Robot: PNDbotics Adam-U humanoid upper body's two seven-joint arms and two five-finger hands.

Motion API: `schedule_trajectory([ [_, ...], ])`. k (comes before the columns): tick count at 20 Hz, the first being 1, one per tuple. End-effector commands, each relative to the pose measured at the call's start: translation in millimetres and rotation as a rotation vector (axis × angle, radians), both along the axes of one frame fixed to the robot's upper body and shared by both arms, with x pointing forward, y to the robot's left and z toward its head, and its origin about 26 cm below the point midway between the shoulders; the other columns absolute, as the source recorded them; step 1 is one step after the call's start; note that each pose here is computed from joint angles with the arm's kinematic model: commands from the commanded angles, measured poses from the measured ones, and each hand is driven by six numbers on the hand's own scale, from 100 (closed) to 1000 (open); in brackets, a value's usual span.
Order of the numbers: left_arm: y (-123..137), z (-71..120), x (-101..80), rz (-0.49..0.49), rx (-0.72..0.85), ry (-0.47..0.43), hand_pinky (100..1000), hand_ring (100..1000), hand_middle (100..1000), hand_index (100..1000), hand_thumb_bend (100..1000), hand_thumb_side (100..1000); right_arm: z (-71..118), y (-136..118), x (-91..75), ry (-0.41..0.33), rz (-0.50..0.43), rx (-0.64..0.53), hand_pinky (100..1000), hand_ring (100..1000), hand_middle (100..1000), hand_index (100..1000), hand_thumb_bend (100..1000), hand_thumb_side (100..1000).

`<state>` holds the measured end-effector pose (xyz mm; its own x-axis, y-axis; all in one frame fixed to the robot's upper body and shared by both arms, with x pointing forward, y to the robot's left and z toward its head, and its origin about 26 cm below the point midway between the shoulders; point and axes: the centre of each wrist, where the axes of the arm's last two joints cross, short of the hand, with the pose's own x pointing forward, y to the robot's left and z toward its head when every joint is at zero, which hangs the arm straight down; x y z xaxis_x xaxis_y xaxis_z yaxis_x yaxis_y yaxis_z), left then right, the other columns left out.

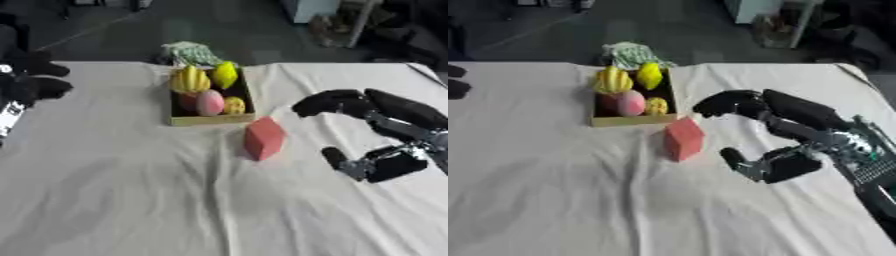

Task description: Pick up objects on the table and place them in the box.

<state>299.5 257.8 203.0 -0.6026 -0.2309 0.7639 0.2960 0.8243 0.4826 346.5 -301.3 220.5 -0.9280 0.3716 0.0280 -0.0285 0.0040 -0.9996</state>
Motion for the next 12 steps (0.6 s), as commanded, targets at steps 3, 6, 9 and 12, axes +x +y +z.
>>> schedule_trajectory([
  [3,-1,-2.9,-4.1,0.006,-0.04,-0.003,837,778,756,922,100,761,1.0,-8,25.2,-0.073,-0.046,-0.257,825,930,935,1000,100,322],
  [6,-2,-8.0,-4.9,0.013,-0.057,0.015,836,776,753,921,100,767,-7.1,-10,41.5,-0.091,-0.074,-0.321,835,945,943,1000,100,351],
  [9,-4,-11.0,-5.5,0.015,-0.064,0.028,836,776,749,919,100,772,-15.2,-13,54.6,-0.099,-0.104,-0.367,845,958,949,1000,100,366],
  [12,-5,-12.3,-5.7,0.013,-0.066,0.033,835,775,747,919,100,773,-23.8,-16,64.0,-0.101,-0.122,-0.392,847,959,950,1000,100,379],
])
